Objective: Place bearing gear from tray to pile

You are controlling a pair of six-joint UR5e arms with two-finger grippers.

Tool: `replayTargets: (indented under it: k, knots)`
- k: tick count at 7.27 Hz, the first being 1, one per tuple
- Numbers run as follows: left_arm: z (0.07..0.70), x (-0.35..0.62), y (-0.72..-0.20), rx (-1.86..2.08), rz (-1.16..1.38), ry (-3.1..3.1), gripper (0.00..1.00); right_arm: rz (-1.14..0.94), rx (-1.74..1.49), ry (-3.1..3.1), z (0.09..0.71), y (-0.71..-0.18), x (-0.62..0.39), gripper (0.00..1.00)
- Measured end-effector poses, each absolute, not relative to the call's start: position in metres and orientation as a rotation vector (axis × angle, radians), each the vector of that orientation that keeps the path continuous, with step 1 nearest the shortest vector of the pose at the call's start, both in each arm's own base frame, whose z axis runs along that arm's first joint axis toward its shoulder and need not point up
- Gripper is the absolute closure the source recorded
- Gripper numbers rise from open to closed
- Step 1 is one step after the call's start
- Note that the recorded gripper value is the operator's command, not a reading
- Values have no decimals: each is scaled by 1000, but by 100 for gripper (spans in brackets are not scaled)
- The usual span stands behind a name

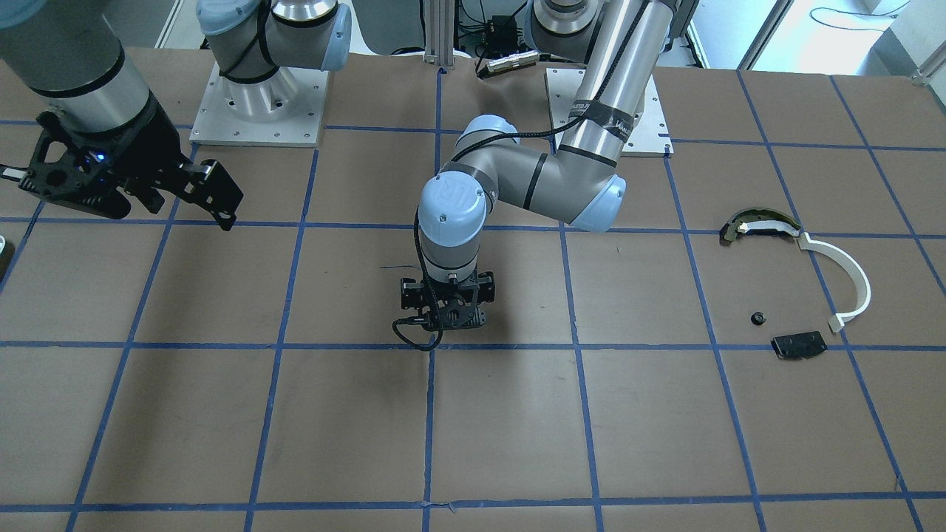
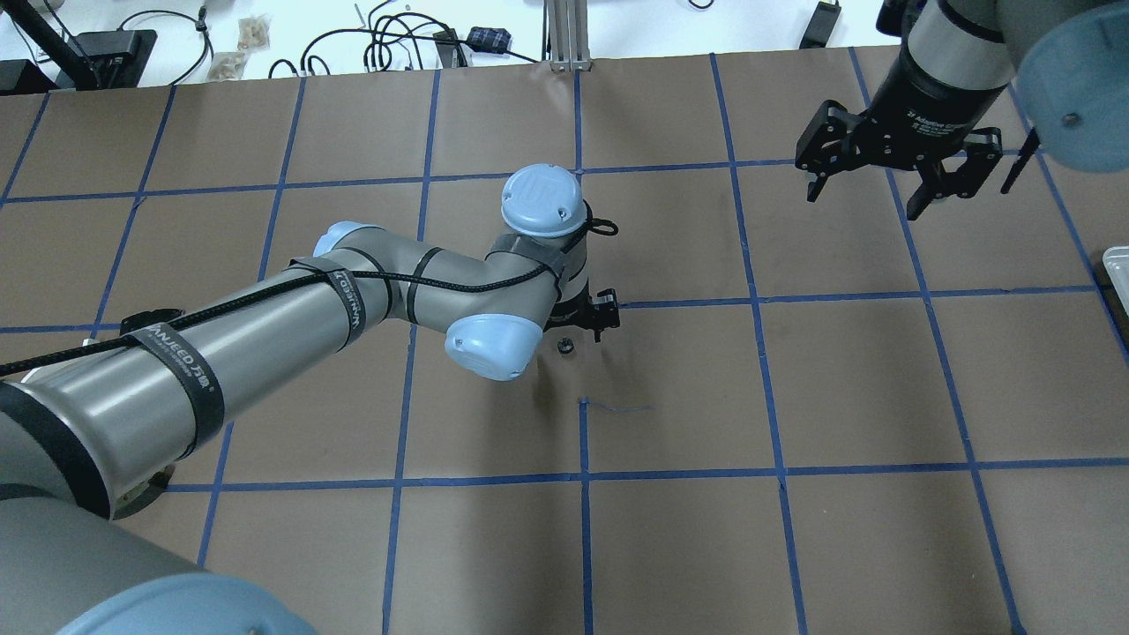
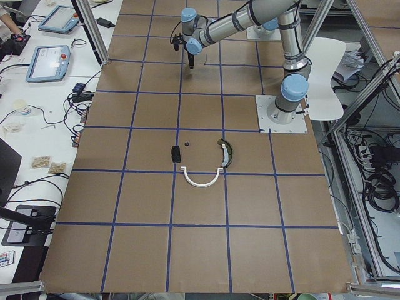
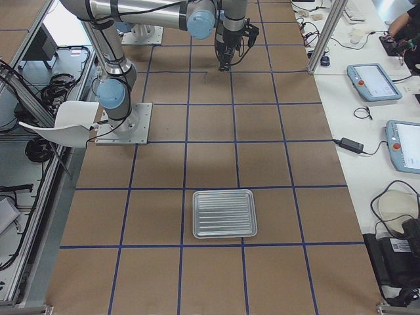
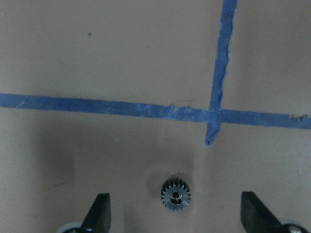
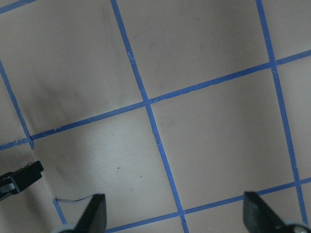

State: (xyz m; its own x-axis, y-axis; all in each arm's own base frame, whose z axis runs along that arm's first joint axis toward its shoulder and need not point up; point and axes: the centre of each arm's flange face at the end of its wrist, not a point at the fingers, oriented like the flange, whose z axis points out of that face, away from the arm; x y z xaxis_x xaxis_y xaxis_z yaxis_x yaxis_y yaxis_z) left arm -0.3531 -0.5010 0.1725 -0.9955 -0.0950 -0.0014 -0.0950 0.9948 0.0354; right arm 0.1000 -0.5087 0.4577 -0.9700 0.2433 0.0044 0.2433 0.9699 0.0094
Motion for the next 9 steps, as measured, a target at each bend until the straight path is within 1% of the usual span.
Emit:
replayTargets:
  k: [1, 2, 6, 7, 9]
  knots:
    - [165, -352, -501, 150, -63, -3152, 27, -10, -343, -3084, 456, -508, 108, 0]
    - [160, -352, -501, 149, -67, -3163, 54, -2, -328, -3072, 456, -508, 112, 0]
    - [162, -353, -501, 130, -62, -3159, 96, 73, -315, -3105, 481, -499, 117, 0]
    - [166, -353, -502, 128, -50, -3155, 99, 80, -317, -3130, 483, -498, 118, 0]
    - [188, -346, -512, 127, 1, -3140, 99, 68, -320, -3138, 483, -495, 118, 0]
